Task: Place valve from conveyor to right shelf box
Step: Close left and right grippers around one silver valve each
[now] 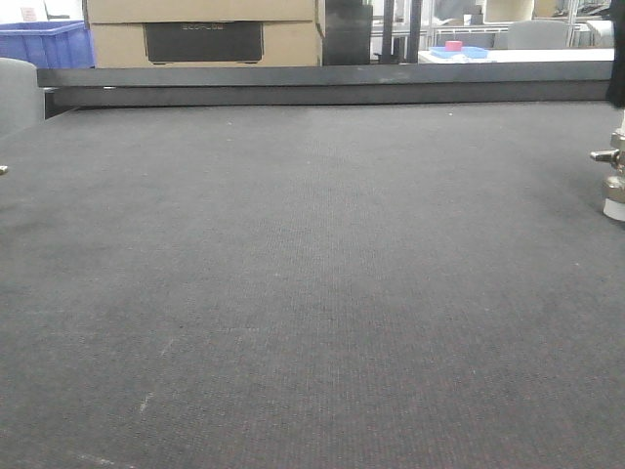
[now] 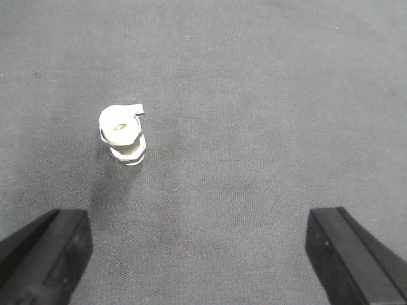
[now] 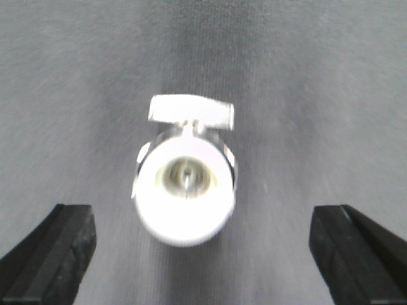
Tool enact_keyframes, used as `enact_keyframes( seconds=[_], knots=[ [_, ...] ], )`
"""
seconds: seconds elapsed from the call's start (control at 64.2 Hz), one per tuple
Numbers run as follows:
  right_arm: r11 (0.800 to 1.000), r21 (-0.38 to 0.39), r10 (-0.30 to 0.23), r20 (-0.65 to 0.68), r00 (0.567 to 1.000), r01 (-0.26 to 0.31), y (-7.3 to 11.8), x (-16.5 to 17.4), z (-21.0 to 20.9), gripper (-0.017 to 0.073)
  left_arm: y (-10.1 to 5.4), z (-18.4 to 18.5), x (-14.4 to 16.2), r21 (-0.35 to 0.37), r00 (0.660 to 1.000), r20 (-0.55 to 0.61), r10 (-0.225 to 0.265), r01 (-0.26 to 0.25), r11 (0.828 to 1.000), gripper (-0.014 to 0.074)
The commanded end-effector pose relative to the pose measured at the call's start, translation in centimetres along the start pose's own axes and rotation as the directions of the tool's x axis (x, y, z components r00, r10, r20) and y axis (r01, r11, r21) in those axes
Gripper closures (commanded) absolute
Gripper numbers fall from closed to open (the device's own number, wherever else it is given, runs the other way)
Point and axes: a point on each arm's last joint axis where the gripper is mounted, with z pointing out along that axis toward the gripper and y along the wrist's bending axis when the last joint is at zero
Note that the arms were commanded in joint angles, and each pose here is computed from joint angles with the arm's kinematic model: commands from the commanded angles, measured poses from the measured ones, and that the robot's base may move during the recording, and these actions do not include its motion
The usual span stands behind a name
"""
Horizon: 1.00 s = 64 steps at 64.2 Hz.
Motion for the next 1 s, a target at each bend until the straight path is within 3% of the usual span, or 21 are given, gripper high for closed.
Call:
enact_keyframes(
  seconds=[0.0,0.436,0.545,0.763,0.982],
  knots=[
    [1.000,0.003,-0.002,0.020,1.000,0.002,-0.3,-0.6,1.3,-0.0009,-0.1,-0.2,-0.2,0.006,1.000,0.015,-0.004,0.003,1.000,0.0014],
    [1.000,0.002,-0.023,-0.007,1.000,0.023,-0.7,-1.1,5.4,0.0005,-0.1,-0.2,-0.2,0.006,1.000,0.015,-0.004,0.003,1.000,0.0014],
    [1.000,0.005,-0.023,0.005,1.000,0.023,-0.7,-1.2,5.4,0.0139,-0.1,-0.2,-0.2,0.006,1.000,0.015,-0.004,0.003,1.000,0.0014],
    [1.000,-0.002,-0.027,-0.021,0.999,0.027,-0.5,-1.0,5.2,0.0723,0.0,0.2,0.0,0.000,0.999,-0.047,-0.006,0.006,1.000,0.0014],
    [1.000,-0.001,-0.029,0.006,1.000,0.029,-0.3,-0.8,2.8,0.0713,0.5,1.4,-1.6,-0.027,0.987,-0.156,-0.023,0.019,0.999,0.0014]
  ],
)
